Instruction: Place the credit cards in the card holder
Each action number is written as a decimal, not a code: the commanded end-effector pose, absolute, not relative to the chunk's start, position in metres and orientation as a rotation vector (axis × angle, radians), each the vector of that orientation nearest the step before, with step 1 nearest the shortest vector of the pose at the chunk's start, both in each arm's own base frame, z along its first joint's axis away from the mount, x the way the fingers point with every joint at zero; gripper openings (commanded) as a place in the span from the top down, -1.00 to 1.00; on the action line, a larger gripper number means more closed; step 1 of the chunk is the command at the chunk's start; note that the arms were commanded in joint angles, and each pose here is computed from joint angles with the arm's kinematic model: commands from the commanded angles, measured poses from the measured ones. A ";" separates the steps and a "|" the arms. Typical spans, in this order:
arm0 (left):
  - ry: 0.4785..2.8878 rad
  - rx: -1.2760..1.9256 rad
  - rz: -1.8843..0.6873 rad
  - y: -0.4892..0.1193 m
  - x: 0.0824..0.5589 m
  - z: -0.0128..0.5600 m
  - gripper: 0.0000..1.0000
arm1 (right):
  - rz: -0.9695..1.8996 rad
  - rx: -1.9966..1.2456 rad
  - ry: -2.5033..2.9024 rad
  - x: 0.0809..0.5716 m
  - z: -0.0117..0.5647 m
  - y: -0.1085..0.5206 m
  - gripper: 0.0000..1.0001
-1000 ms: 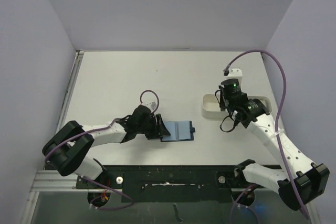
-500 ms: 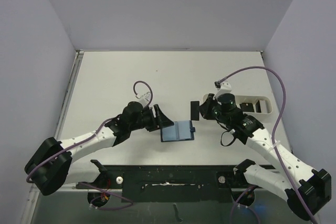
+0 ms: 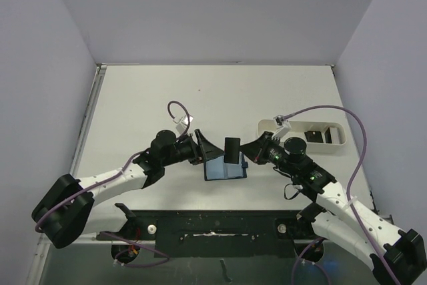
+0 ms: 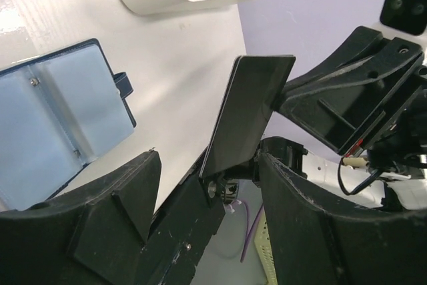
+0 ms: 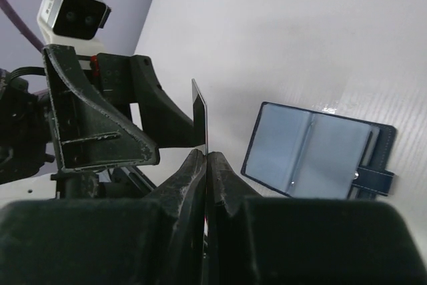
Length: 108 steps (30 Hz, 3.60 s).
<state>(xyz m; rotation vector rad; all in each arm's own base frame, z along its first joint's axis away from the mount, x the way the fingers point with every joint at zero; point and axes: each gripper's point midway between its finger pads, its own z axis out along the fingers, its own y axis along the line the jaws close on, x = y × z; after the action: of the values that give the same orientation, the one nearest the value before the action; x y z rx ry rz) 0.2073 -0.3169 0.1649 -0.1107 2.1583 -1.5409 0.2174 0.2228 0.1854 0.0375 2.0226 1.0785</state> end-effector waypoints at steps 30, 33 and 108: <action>1.970 -0.104 -1.778 -0.325 0.215 0.199 1.00 | 1.447 0.083 1.910 0.201 0.205 0.256 0.40; 1.946 -0.104 -1.814 -0.323 0.210 0.204 1.00 | 1.462 0.091 1.907 0.201 0.205 0.257 0.20; 1.905 -0.027 -1.825 -0.296 0.195 0.207 0.00 | 1.677 0.038 1.728 0.175 0.229 0.256 1.00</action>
<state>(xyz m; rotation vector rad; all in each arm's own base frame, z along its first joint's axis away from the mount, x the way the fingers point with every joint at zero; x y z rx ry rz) 0.1987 -0.2947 0.1689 -0.1331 2.0745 -1.7392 0.1745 0.2545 0.2123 0.0791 1.7951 1.6578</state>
